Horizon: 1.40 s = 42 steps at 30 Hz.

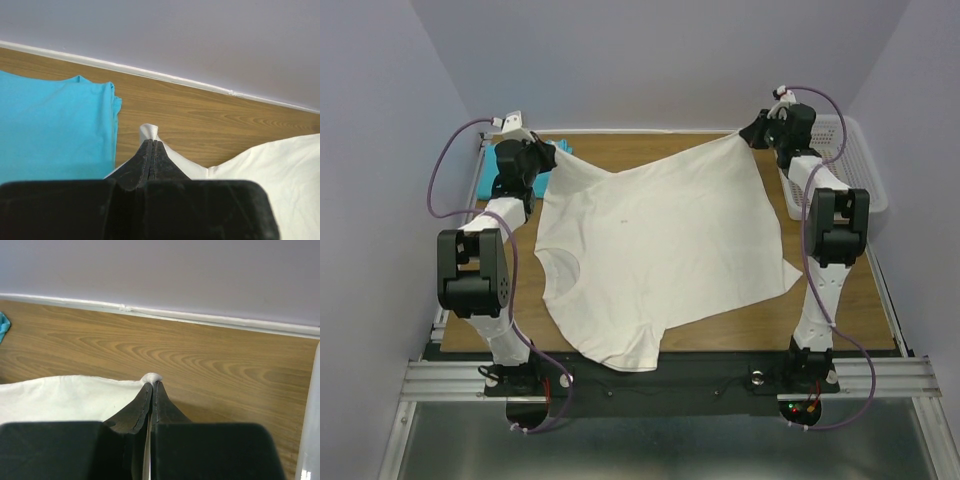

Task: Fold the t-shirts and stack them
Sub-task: Flatten the tshirt out

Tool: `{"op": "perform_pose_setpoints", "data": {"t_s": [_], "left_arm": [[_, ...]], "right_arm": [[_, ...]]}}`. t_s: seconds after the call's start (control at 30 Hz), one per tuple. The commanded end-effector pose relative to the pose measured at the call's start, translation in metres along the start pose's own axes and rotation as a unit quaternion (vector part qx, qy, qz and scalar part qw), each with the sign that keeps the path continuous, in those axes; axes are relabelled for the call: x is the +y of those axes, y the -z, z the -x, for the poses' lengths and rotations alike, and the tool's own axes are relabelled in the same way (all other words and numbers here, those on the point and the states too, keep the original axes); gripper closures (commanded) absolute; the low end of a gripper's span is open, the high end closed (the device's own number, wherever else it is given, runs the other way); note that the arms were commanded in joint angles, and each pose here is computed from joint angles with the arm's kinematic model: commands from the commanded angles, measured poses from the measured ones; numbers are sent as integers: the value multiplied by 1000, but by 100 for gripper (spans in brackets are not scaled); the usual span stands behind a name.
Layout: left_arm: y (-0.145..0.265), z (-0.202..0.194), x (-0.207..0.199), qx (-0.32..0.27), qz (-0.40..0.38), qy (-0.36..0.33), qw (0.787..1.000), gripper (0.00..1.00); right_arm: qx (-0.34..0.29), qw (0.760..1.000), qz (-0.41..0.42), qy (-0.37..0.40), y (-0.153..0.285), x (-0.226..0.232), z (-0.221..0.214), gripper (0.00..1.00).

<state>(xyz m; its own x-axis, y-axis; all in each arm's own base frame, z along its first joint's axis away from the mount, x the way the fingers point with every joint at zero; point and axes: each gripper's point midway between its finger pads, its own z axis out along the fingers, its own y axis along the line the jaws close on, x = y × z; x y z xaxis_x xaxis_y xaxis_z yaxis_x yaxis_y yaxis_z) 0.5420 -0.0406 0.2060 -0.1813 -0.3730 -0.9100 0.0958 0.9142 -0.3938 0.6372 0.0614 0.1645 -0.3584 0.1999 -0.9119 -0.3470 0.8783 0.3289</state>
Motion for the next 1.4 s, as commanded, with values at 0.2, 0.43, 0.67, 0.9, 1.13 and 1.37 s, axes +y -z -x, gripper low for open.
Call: {"op": "perform_pose_setpoints", "data": {"t_s": [0.2, 0.43, 0.67, 0.9, 1.13, 1.37], "left_arm": [[40, 36, -26, -48, -31, -40, 998, 100], [54, 21, -28, -33, -15, -58, 998, 100], [62, 16, -36, -20, -36, -64, 997, 100], [80, 14, -30, -18, -20, -79, 997, 100], [82, 15, -28, -16, -14, -79, 997, 100], [90, 22, -33, -20, -24, -94, 995, 100]], "right_arm": [[-62, 997, 5, 47, 23, 14, 53, 99], [-62, 996, -35, 58, 31, -2, 50, 99], [-55, 996, -38, 58, 35, -7, 44, 99], [-62, 994, -71, 53, 38, -20, 47, 99], [-68, 995, -44, 65, 32, -14, 52, 99], [-88, 993, -11, 83, 34, -5, 58, 100]]}}
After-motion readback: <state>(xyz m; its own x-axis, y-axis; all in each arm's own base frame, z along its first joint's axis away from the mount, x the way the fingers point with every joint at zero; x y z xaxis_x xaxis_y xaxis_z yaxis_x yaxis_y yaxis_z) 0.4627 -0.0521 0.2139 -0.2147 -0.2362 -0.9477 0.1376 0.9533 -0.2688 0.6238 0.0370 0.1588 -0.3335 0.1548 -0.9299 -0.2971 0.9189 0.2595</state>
